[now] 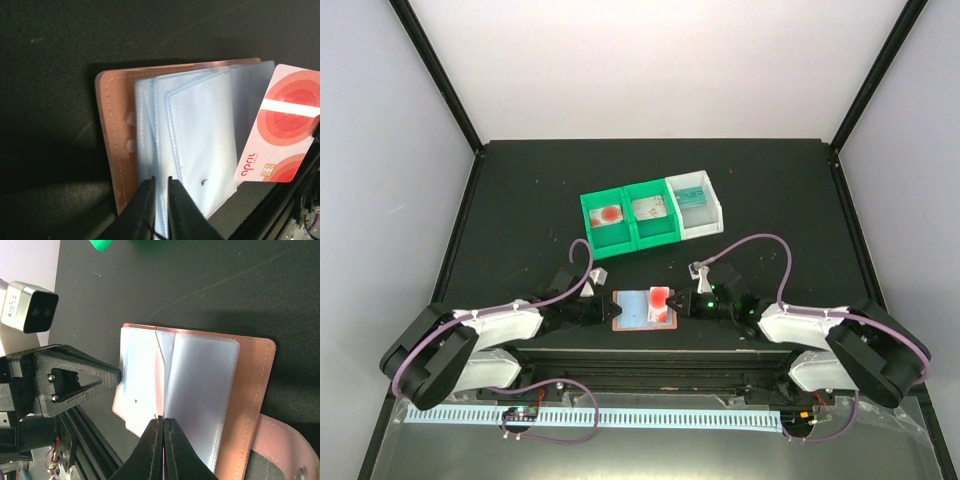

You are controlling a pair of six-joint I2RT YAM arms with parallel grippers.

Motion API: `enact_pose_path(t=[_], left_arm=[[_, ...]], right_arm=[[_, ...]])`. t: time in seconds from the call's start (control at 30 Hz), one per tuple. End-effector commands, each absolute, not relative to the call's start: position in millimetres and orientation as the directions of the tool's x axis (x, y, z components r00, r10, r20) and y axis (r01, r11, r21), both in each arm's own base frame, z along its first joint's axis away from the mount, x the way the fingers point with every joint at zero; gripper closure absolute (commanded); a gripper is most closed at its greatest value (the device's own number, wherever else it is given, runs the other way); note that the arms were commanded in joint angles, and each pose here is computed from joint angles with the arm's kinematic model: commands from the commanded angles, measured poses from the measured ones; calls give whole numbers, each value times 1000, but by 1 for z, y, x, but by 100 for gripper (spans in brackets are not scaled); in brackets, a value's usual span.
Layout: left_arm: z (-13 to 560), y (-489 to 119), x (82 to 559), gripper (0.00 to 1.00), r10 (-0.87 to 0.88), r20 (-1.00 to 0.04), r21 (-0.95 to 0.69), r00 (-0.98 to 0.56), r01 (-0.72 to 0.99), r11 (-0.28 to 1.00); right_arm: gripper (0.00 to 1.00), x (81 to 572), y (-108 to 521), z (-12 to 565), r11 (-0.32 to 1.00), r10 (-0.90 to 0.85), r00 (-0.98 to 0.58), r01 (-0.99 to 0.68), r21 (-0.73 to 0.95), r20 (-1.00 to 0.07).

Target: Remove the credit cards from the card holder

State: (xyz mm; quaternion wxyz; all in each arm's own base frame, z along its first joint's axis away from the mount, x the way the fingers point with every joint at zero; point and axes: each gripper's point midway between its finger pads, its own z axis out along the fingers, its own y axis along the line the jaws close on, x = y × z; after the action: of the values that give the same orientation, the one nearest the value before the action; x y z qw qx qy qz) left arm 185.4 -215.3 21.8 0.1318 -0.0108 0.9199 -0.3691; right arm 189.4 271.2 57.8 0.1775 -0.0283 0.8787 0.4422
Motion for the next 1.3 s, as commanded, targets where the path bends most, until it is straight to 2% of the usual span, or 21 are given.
enact_pose_path(t=[0.0,0.23,0.4,0.53,0.7,0.87,1.0,1.27], left_arm=[[28,-213,185,86,-135,-237,-687,-962,67,723],[71,-218,192,48,-151,-316,-724,-937,135,677],[108,-223,191,33,-181,-366,-773,-913,190,605],[137,-230,185,27,-209,-376,-834,-903,232,500],[167,-239,177,25,-234,-374,-893,-897,280,353],[190,-244,171,32,-245,-392,-909,-887,332,252],[193,-246,169,41,-240,-394,-911,-887,342,232],[193,-247,169,51,-239,-396,-910,-886,346,227]], right_arm=[[99,195,265,64,633,121,-921,-215,743,-370],[99,192,270,86,570,141,-916,-236,787,-376],[99,190,274,111,495,175,-908,-254,831,-381],[99,188,277,137,392,224,-900,-269,880,-375],[99,187,282,173,257,281,-895,-278,926,-346],[99,188,288,195,173,303,-895,-286,942,-327],[99,187,293,204,130,302,-899,-291,948,-317],[99,183,300,204,93,286,-913,-278,956,-293]])
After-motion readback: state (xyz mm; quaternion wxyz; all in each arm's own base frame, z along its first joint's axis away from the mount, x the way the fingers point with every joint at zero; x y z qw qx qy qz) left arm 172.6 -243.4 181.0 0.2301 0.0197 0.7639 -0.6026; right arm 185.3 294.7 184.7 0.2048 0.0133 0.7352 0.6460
